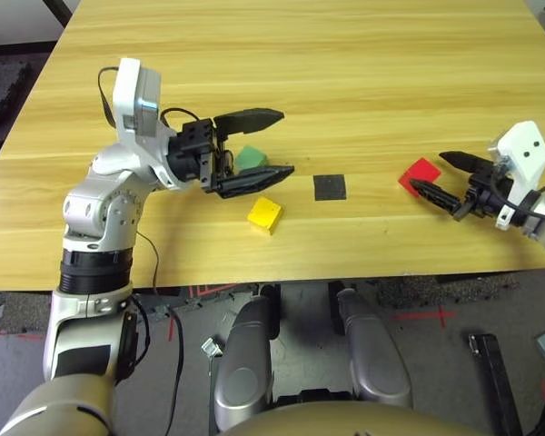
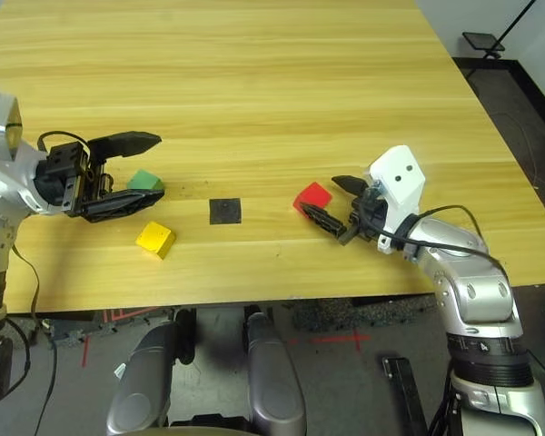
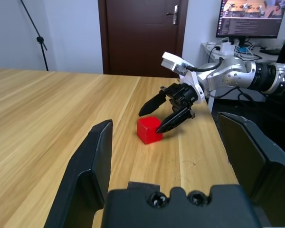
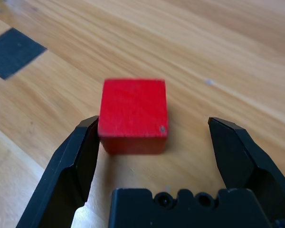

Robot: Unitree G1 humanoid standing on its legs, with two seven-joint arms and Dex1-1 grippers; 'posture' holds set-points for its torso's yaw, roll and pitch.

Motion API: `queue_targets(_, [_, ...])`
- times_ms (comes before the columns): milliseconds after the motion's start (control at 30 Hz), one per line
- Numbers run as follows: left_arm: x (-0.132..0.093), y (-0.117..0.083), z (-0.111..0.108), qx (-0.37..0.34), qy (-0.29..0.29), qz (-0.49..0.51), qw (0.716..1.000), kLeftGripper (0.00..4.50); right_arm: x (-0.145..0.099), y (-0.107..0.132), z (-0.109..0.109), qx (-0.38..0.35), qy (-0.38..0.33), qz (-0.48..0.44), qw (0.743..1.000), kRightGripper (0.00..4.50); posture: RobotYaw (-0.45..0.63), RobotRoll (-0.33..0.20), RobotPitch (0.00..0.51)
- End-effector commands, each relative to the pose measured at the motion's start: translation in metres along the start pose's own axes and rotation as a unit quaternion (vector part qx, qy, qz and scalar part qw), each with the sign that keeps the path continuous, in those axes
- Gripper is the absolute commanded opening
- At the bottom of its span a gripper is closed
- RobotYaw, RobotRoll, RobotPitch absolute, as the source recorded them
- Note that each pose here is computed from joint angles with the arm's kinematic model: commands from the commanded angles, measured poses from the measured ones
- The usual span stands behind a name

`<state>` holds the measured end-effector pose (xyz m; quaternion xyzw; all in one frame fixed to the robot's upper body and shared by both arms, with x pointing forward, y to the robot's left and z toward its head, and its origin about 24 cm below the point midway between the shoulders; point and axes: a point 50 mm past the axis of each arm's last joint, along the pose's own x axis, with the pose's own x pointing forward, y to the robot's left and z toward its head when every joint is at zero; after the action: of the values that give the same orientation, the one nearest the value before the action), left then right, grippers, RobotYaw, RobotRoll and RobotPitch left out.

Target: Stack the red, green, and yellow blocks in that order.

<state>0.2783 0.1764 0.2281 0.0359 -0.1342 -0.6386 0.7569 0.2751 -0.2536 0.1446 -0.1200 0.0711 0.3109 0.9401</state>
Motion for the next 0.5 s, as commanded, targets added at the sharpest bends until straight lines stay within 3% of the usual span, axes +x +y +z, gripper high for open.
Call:
queue_targets(33, [-0.002, -0.002, 0.0, -0.002, 0.004, -0.001, 1.0, 4.47, 0.003, 0.005, -0.012, 0.006, 0.009, 0.012, 1.0, 4.5, 0.22, 0.056, 0.295])
queue_targets(367, [-0.001, -0.002, -0.002, -0.002, 0.003, 0.005, 1.0, 4.47, 0.018, 0.011, -0.01, 0.009, -0.003, 0.02, 1.0, 4.5, 0.23, 0.061, 0.276])
queue_targets(500, [-0.001, -0.002, -0.002, -0.003, 0.004, 0.008, 1.0, 4.5, 0.021, 0.008, -0.008, -0.002, -0.006, 0.014, 1.0, 3.59, 0.24, 0.064, 0.275])
